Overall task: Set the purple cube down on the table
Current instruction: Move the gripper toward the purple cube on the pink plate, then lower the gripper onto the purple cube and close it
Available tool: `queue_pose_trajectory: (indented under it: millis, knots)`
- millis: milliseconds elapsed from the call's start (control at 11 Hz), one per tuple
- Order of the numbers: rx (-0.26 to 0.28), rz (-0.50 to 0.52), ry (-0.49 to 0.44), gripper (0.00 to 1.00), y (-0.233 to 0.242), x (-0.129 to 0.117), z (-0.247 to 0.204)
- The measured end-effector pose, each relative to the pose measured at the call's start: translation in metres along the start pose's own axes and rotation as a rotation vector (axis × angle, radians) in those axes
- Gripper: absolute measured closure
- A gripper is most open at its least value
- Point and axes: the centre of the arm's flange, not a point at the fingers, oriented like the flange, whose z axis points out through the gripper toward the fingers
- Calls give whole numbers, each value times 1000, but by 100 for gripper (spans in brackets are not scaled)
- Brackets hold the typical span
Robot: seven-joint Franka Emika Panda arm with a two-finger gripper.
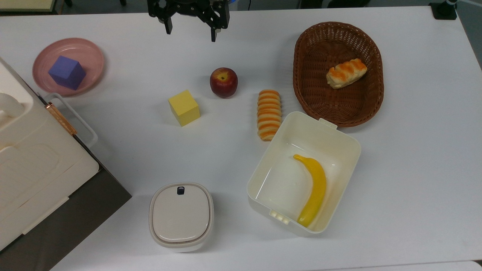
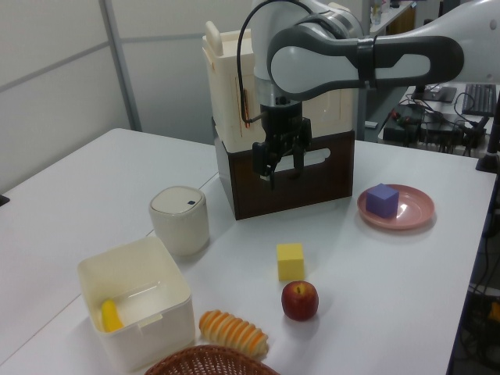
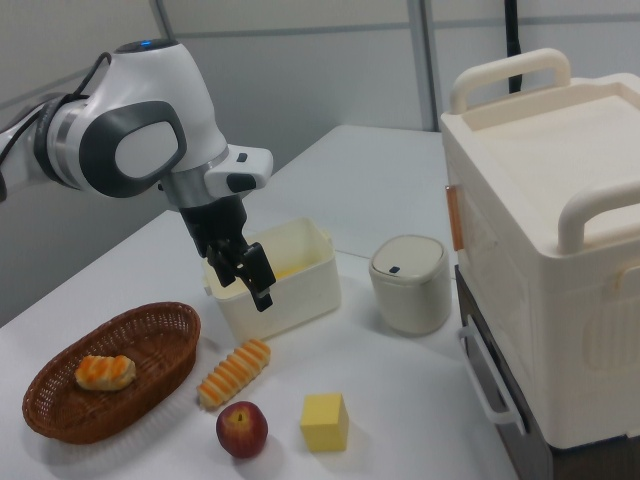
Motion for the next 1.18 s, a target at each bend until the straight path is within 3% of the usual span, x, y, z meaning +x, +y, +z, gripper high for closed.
queue_pose_trajectory:
  millis: [545,818,1182]
  knots:
    - [-3,-7,-14,0,20,6,8]
    - [-5,-32,-21,0,82,11,12]
    - [-8,15,-42,0,201,5,23]
